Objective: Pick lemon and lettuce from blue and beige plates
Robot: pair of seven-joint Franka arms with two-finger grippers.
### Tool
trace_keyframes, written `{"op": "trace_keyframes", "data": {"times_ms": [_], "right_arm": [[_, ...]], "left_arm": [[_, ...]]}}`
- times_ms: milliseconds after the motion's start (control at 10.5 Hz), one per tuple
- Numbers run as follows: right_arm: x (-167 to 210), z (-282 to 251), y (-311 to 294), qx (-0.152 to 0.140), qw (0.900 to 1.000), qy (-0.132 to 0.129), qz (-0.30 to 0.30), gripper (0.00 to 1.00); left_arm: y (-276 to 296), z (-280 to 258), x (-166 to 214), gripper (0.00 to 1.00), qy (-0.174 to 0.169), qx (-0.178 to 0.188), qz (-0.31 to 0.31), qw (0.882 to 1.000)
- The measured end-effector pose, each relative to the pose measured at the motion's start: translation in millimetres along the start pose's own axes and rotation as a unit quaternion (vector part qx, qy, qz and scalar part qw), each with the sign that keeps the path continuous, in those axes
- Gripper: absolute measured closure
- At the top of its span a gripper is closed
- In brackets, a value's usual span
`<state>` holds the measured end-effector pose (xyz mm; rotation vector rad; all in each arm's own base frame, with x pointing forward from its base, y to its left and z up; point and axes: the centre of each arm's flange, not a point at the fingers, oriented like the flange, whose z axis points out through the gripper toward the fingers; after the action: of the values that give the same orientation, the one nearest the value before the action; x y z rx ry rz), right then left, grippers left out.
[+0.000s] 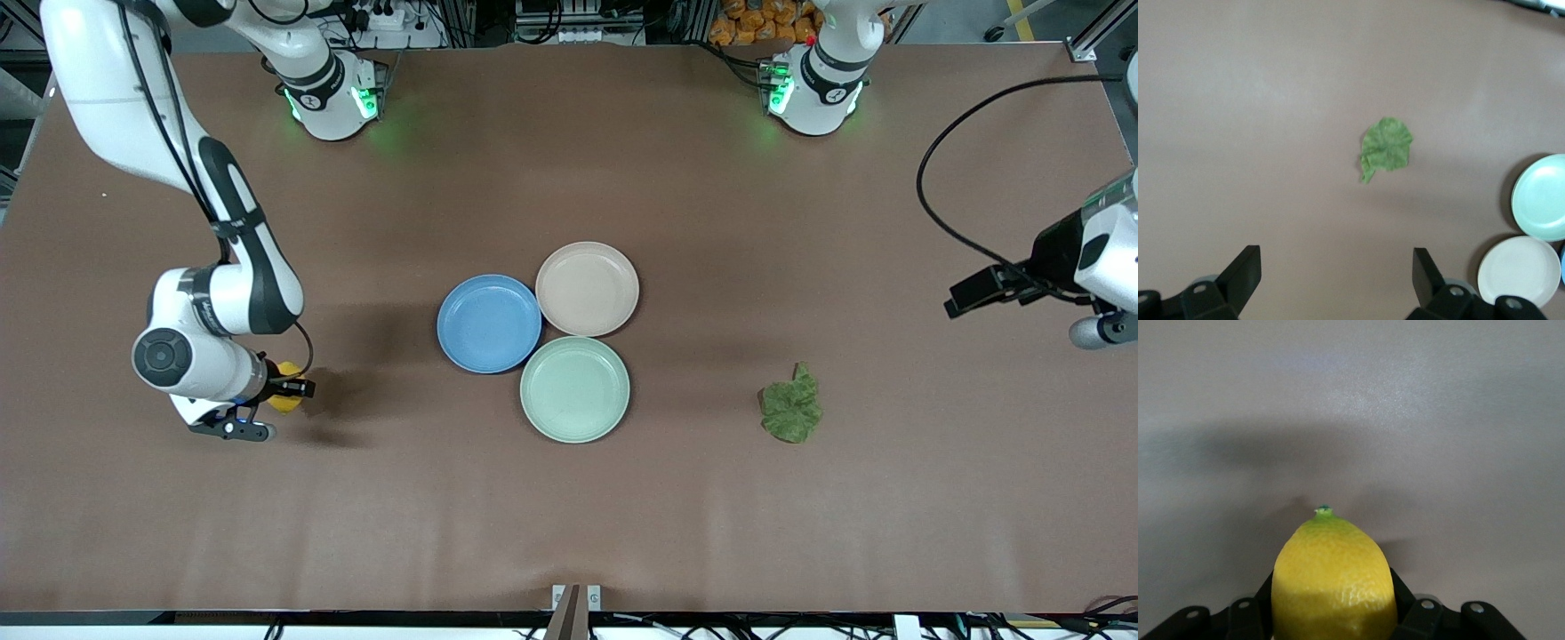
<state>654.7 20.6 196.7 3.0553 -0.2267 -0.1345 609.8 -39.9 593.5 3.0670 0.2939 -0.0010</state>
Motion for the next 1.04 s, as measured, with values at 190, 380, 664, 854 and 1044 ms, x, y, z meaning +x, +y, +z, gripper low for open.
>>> {"op": "trace_keyframes", "data": {"times_ms": [190,380,664,854,1044], "right_arm": [[2.3,9.8,0.2,0.001,1.0,0.008,0.0,0.37],[3.3,12.7,3.8,0.0,1.0,0.009,0.003,0.37],[7.4,2.0,8.1,0.001,1.0,0.018,0.009,0.01],[12.3,-36.6,16.8,0.006,0.999,0.029,0.017,0.0],[8.5,-98.5,27.5,0.014,0.999,0.039,0.024,0.0]], "left_arm": [[-14.8,-11.1,0.5,0.0,-0.003,0.002,-0.012,1.0],[-48.1,-25.5,4.0,0.0,0.008,0.002,-0.025,1.0],[-51.5,-46.7,-11.4,0.0,0.011,0.005,-0.023,1.0],[-42.6,-46.3,-18.3,0.0,-0.003,0.008,-0.014,1.0],[-41.6,-44.1,-22.7,0.0,-0.019,0.011,-0.013,1.0]]}}
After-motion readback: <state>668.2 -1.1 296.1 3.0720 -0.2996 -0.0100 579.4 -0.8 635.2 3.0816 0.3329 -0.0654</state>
